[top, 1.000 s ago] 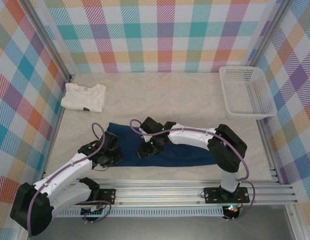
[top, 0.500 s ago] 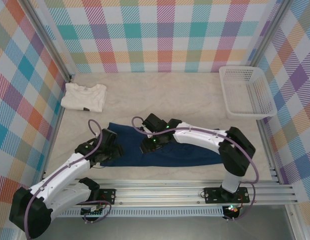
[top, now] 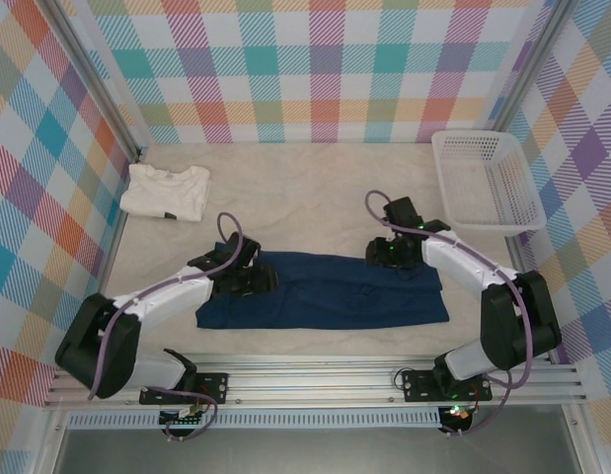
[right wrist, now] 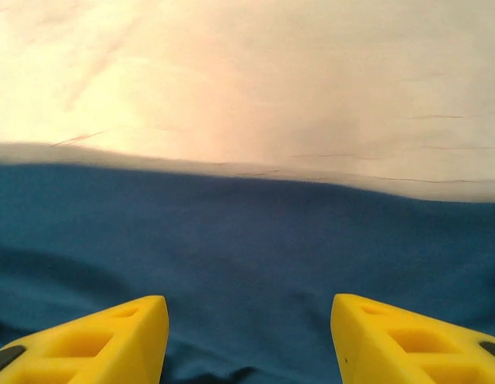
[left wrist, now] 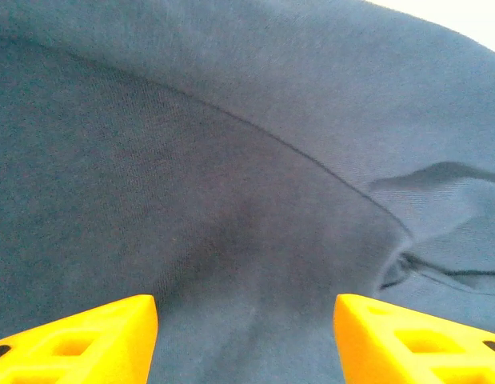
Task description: Fold the inside-out t-shirt
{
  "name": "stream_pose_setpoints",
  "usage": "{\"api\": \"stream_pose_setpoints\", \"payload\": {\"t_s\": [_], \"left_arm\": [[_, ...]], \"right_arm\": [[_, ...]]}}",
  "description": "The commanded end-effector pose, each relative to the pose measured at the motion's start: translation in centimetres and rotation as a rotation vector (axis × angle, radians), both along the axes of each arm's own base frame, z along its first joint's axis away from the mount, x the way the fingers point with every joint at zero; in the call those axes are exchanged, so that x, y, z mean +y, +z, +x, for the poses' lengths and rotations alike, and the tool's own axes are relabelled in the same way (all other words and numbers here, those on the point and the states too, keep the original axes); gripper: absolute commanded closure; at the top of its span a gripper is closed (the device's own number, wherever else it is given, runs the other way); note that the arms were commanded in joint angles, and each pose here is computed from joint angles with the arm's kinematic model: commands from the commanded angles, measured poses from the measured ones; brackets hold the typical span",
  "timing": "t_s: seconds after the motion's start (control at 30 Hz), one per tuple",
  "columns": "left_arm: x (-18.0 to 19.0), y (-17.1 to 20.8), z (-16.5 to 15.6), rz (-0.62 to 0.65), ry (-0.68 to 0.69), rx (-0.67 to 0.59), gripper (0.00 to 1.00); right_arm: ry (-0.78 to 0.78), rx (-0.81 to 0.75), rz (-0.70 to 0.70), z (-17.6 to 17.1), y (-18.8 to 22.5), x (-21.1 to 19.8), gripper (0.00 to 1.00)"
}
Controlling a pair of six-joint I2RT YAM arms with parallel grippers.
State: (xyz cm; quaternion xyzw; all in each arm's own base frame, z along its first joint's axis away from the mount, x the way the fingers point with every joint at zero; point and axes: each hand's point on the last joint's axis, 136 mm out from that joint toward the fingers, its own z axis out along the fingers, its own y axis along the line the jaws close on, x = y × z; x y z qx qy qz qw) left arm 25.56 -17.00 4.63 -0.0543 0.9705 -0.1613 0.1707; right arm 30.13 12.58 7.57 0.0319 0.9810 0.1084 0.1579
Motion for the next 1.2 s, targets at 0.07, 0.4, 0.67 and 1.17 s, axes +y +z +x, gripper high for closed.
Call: {"api": "stream_pose_setpoints", "payload": {"t_s": [0.07, 0.4, 0.67, 1.17], "left_arm": [[0.5, -1.7, -0.6, 0.067, -0.053, 0.045, 0.4], [1.1, -3.6, -1.8, 0.091, -0.055, 0.09, 0.39], [-0.9, -3.7, -0.1, -0.008, -0.039, 0.04, 0.33], [5.1, 4.2, 3.5, 0.11, 0.167, -0.236, 0.11]], "right_arm": [[-0.082, 0.078, -0.023, 1.0, -2.4, -3.4, 0.45], [-0.207, 0.159, -0.042, 3.9, -5.6, -7.1, 0.47], [-0.178, 0.069, 0.014, 10.6, -5.1, -5.5, 0.47], [0.183, -0.2, 0.175, 8.1, 4.3, 4.7, 0.37]]}}
